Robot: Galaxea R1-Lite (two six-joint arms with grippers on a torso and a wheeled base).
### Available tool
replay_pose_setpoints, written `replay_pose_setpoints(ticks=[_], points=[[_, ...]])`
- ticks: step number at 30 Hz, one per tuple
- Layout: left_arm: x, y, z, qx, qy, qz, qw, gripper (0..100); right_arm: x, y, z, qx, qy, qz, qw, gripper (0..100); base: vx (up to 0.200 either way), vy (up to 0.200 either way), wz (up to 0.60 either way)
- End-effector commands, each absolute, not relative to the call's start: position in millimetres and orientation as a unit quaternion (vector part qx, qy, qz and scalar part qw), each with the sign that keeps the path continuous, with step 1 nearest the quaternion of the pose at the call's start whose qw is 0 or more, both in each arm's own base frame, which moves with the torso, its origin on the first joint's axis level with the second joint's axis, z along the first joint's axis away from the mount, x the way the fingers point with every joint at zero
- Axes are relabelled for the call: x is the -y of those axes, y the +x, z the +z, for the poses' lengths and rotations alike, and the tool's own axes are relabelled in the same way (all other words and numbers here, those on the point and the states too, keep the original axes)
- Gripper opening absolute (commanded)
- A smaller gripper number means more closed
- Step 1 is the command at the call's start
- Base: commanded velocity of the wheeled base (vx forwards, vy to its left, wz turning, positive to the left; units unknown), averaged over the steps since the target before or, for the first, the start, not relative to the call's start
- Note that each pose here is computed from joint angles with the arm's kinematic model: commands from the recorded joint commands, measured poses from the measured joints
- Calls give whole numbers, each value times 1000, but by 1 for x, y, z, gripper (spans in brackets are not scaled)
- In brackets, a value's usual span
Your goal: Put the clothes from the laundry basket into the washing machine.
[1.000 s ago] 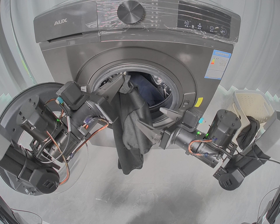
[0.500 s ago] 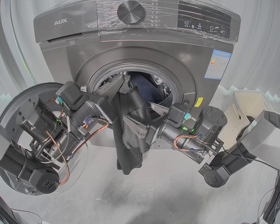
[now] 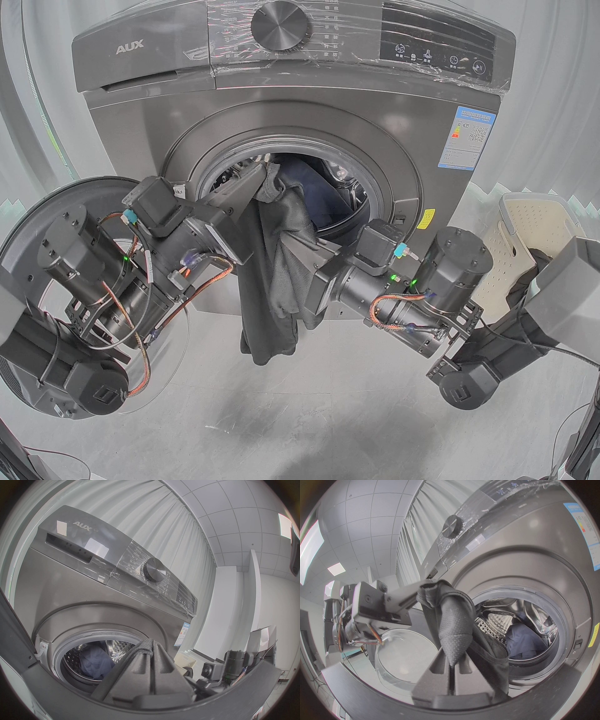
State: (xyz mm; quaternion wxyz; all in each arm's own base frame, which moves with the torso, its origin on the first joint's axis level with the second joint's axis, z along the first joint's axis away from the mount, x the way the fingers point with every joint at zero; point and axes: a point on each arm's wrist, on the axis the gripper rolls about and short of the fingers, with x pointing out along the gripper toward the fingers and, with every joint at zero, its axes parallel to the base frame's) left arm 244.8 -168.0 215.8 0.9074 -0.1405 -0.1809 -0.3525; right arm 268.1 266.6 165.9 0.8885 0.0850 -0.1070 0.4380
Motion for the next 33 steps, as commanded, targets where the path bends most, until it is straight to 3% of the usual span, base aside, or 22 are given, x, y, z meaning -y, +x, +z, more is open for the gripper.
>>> replay_pose_setpoints(ticks=[1, 10, 11, 15, 18, 26, 33], points=[[168, 247, 214, 178, -140, -351, 908, 0, -258, 253, 184, 122, 92, 441, 884, 0, 0, 0, 0], [170, 242, 205, 157, -140, -359, 909, 0, -227, 235, 173, 83, 78, 421, 900, 0, 0, 0, 0], [170, 242, 204, 156, -141, -361, 909, 100, -221, 233, 174, 82, 77, 418, 901, 0, 0, 0, 0], [171, 243, 202, 151, -143, -361, 909, 100, -208, 223, 186, 95, 83, 414, 902, 0, 0, 0, 0], [176, 254, 181, 118, -135, -352, 919, 100, -196, 209, 208, 137, 107, 416, 893, 0, 0, 0, 0], [181, 257, 161, 86, -120, -351, 925, 100, -194, 207, 214, 148, 115, 414, 891, 0, 0, 0, 0], [181, 256, 158, 81, -119, -353, 924, 100, -195, 209, 215, 148, 118, 404, 895, 0, 0, 0, 0]])
